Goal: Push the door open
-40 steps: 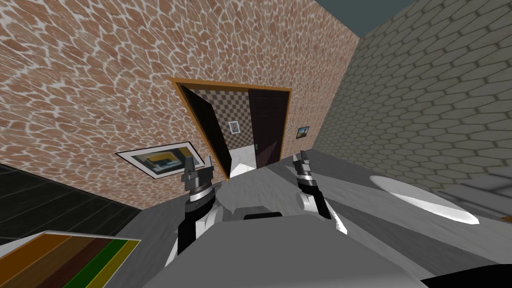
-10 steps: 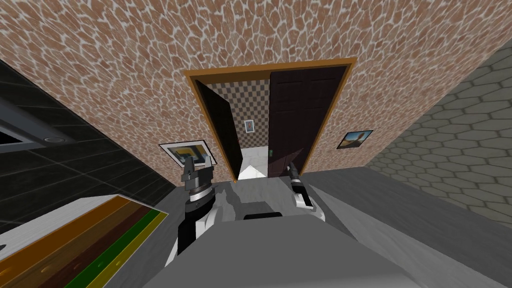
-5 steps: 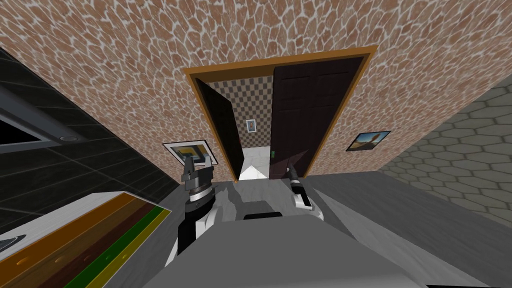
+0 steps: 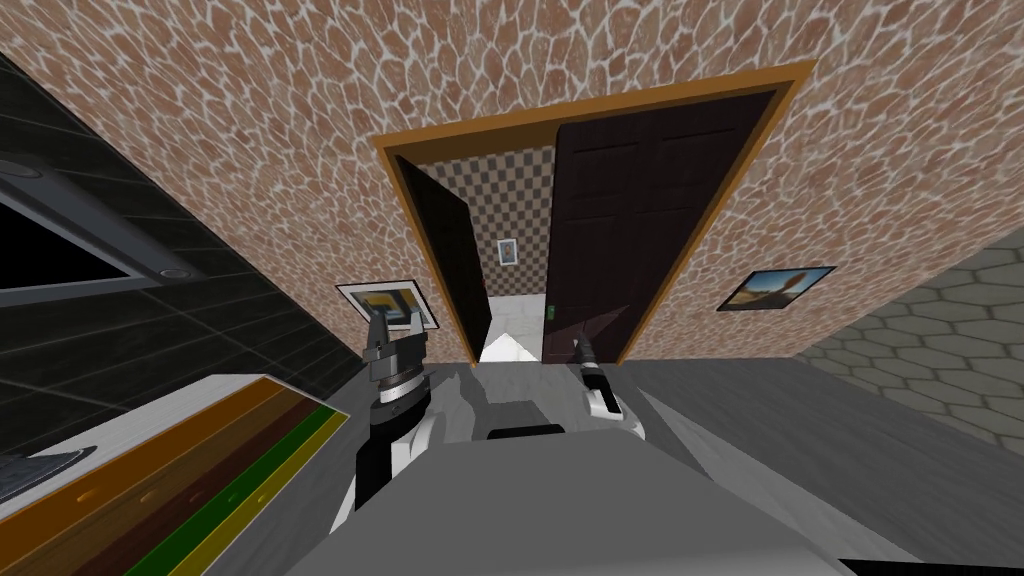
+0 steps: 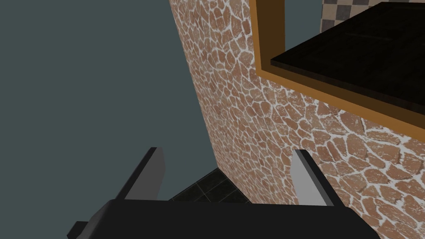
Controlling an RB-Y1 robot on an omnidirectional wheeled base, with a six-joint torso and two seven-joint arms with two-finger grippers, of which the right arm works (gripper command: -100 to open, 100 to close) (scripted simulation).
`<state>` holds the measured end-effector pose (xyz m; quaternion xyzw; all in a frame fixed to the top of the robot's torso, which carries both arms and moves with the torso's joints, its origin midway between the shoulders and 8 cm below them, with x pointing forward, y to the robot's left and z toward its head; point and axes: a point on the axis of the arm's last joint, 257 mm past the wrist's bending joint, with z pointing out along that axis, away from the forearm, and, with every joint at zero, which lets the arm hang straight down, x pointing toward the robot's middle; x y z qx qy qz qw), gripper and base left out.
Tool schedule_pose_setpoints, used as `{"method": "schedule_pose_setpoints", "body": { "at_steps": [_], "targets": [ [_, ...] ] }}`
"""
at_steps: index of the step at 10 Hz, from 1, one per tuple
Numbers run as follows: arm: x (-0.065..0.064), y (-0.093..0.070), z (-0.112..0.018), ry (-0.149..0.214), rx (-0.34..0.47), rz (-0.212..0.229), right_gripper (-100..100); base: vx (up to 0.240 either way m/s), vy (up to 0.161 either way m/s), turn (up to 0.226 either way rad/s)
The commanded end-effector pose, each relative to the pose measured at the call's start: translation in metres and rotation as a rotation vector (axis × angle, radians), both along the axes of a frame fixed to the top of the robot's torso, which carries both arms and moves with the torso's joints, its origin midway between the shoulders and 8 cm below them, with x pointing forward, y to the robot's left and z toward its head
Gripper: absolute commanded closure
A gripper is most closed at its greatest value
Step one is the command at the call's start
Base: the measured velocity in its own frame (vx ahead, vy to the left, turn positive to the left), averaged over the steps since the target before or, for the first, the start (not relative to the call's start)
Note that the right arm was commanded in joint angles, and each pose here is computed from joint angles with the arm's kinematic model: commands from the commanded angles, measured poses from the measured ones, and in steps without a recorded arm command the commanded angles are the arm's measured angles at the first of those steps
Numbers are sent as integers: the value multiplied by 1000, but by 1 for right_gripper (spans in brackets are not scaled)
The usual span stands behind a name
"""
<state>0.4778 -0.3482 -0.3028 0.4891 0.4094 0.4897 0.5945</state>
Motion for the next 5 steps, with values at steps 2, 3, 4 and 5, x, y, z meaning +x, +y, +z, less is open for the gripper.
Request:
{"method": "schedule_pose_setpoints", "body": {
  "at_steps": [2,3,4,5],
  "targets": [
    [1,-1,-15,28,6,-4,-100,96,-35,81],
    [1,-2,-20,38,9,-6,-100,86,-30,92],
    [1,-2,-26,49,11,-7,-100,81,-26,76],
    [1,-3,-31,59,14,-9,-100,83,-36,84]
  ]
}}
